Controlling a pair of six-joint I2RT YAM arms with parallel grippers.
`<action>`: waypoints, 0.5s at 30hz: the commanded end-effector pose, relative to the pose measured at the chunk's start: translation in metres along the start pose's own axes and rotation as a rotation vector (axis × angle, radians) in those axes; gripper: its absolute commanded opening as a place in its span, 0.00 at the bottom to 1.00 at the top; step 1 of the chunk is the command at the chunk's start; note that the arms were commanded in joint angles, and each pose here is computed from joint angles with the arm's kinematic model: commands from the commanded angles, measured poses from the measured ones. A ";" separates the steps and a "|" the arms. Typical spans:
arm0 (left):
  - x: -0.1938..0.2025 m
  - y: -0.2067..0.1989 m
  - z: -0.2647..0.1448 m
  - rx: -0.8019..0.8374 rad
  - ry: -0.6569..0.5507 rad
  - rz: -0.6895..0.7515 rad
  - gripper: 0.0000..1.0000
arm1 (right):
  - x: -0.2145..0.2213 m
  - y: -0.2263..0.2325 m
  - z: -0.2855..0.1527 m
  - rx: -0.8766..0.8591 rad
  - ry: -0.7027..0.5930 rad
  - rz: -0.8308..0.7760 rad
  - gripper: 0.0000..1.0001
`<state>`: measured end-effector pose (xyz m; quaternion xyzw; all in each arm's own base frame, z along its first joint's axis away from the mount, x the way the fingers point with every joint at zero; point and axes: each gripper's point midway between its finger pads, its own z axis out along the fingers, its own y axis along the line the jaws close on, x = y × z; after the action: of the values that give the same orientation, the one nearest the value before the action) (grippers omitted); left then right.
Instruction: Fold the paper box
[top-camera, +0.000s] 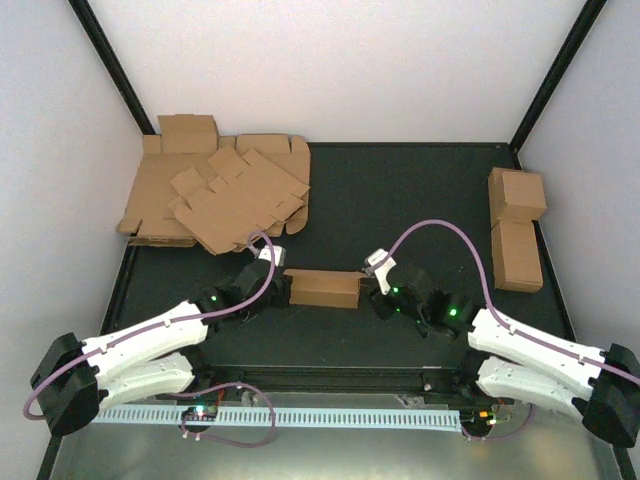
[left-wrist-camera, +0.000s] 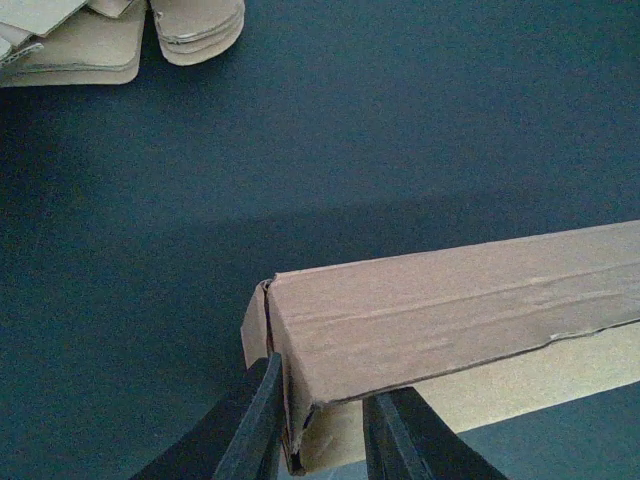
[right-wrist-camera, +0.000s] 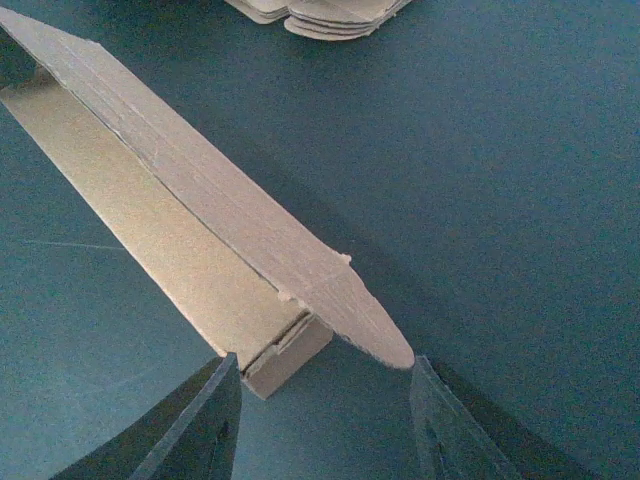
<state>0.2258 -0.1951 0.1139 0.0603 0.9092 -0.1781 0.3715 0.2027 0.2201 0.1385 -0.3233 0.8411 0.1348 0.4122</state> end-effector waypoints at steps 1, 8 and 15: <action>-0.016 -0.005 -0.006 -0.008 -0.041 0.024 0.24 | -0.016 0.001 0.008 0.010 -0.031 -0.008 0.49; -0.016 0.001 -0.005 -0.032 -0.047 0.038 0.24 | -0.015 -0.007 0.020 0.081 0.014 0.012 0.47; -0.017 0.002 -0.001 -0.037 -0.048 0.046 0.24 | -0.025 -0.011 0.025 0.120 -0.004 0.002 0.40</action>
<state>0.2287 -0.1902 0.1141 0.0704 0.9080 -0.1584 0.3814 0.2217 0.2251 0.1211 -0.3118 0.8588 0.0872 0.3971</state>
